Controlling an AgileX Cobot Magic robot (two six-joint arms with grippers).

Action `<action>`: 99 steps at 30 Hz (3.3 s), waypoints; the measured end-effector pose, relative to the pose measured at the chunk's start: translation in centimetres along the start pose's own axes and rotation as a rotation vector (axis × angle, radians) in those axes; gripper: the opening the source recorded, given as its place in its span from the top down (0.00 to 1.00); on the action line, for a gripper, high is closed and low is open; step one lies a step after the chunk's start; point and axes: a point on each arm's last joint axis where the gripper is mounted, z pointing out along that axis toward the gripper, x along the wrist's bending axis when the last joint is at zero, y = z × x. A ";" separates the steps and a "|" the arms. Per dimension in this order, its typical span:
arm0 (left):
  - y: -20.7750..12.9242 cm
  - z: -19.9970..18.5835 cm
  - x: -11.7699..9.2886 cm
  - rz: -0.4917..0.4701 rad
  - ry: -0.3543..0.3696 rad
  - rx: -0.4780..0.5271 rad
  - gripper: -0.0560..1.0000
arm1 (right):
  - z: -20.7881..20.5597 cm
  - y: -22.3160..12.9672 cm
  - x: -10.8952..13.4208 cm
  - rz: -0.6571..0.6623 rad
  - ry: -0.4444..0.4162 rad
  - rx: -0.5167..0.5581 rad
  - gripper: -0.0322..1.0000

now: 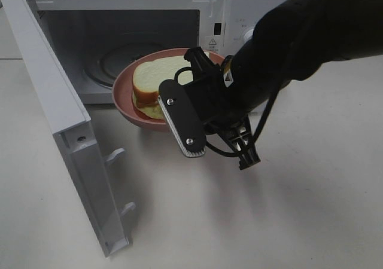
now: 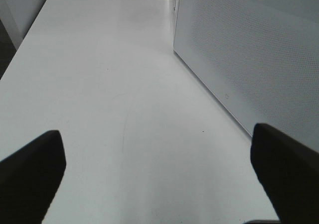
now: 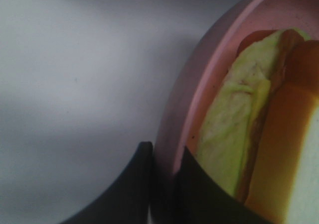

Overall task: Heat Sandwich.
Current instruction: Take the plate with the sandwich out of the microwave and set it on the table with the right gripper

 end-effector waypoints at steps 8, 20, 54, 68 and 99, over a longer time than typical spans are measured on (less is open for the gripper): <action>0.0 0.0 0.0 0.000 0.000 0.000 0.05 | -2.3 -0.7 2.6 0.006 0.004 0.002 0.88; 0.0 0.0 0.0 0.000 0.000 0.000 0.05 | -5.0 -1.5 6.1 0.071 -0.005 0.000 0.88; 0.0 0.0 0.0 0.000 0.000 0.000 0.05 | -8.2 -5.8 11.2 0.757 -0.080 0.368 0.88; 0.0 0.0 0.0 0.000 0.000 0.000 0.05 | -8.6 -6.7 11.6 1.065 -0.163 0.474 0.88; 0.0 0.0 0.0 0.000 0.000 0.000 0.05 | -3.6 -13.5 9.6 1.464 -0.208 0.770 0.88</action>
